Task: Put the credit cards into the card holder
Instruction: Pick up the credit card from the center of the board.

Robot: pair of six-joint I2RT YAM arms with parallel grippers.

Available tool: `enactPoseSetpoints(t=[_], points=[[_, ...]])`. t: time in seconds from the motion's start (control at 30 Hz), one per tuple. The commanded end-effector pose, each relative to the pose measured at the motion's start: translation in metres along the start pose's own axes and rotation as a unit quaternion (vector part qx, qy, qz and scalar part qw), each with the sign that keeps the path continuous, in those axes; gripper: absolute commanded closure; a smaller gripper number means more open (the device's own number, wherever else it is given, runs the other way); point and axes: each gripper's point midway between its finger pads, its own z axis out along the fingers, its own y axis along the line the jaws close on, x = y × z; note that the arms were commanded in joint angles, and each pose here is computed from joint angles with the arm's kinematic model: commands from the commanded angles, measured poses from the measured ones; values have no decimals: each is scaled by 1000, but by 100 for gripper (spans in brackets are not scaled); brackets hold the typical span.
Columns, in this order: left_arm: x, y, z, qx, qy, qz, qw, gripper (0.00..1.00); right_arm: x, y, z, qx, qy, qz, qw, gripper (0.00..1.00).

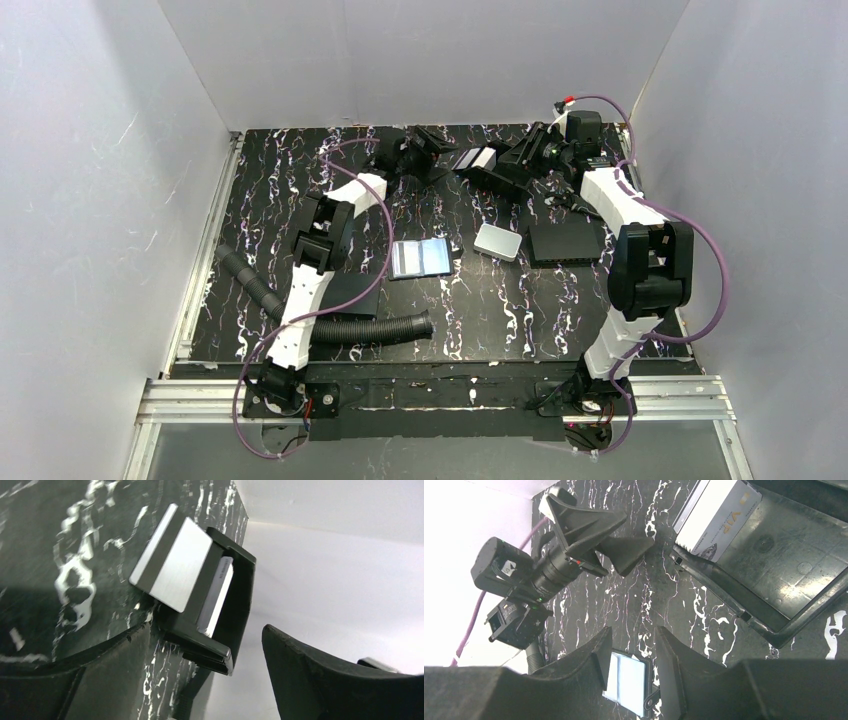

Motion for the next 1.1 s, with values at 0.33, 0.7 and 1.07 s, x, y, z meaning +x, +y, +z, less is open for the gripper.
enactPoseSetpoints(t=[0.33,0.7,1.07], points=[[12,-23,1,6,-41,-180,983,23,-9,12,-8,-10,-24,-18,999,54],[15,11,1,-36,-104,-185,977,30,-10,13,-9,-14,-27,-21,999,54],[10,39,11,-70,-180,-150,970,38,-11,14,-10,-13,-30,-20,999,54]])
